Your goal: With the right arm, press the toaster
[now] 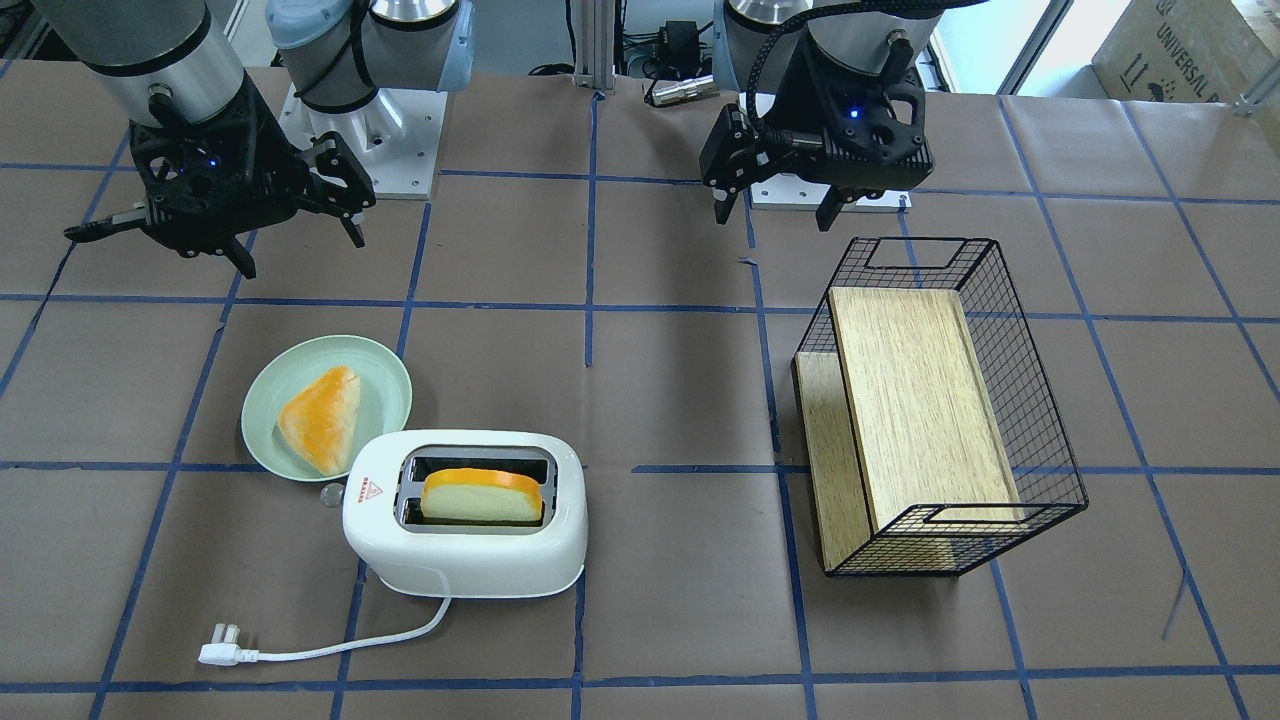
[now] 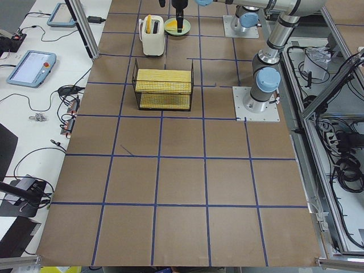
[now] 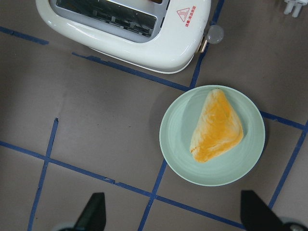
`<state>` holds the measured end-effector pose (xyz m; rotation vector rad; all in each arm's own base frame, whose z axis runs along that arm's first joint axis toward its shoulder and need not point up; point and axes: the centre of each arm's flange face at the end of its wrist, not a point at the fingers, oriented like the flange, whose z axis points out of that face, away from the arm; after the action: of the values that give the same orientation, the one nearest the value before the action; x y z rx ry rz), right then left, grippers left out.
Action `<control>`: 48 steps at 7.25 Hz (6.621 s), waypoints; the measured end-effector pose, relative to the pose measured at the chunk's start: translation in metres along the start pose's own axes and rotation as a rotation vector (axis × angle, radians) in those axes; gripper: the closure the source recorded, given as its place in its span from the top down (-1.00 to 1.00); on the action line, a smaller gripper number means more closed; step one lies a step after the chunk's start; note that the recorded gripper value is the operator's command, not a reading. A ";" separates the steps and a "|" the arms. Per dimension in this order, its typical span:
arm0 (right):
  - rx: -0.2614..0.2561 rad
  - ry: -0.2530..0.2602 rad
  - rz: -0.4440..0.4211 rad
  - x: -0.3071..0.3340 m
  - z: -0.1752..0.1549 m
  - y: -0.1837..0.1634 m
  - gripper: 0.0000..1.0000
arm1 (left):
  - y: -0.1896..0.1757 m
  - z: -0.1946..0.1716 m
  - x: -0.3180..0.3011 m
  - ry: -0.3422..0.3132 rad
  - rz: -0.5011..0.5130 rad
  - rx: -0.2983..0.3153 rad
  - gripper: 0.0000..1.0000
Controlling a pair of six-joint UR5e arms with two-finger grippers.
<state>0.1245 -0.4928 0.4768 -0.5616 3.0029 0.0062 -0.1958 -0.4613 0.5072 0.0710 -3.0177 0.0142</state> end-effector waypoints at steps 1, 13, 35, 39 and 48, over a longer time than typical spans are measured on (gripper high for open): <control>0.003 -0.010 -0.123 0.008 0.008 -0.009 0.68 | 0.000 0.000 0.000 0.000 0.000 0.000 1.00; 0.000 0.136 -1.028 0.059 0.151 -0.120 -0.85 | 0.000 0.000 0.000 0.000 0.000 0.000 1.00; -0.086 0.049 -0.643 0.051 0.042 -0.113 1.00 | 0.000 0.000 0.000 0.000 0.000 0.000 1.00; -0.069 0.068 0.232 -0.010 -0.078 -0.004 1.00 | 0.000 0.000 0.000 0.000 0.000 0.000 1.00; -0.006 0.056 0.349 -0.029 -0.024 0.047 1.00 | 0.000 0.000 0.000 0.000 0.000 0.000 1.00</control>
<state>0.1327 -0.4390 0.5025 -0.0324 3.1124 0.0231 -0.1958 -0.4613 0.5072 0.0709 -3.0177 0.0143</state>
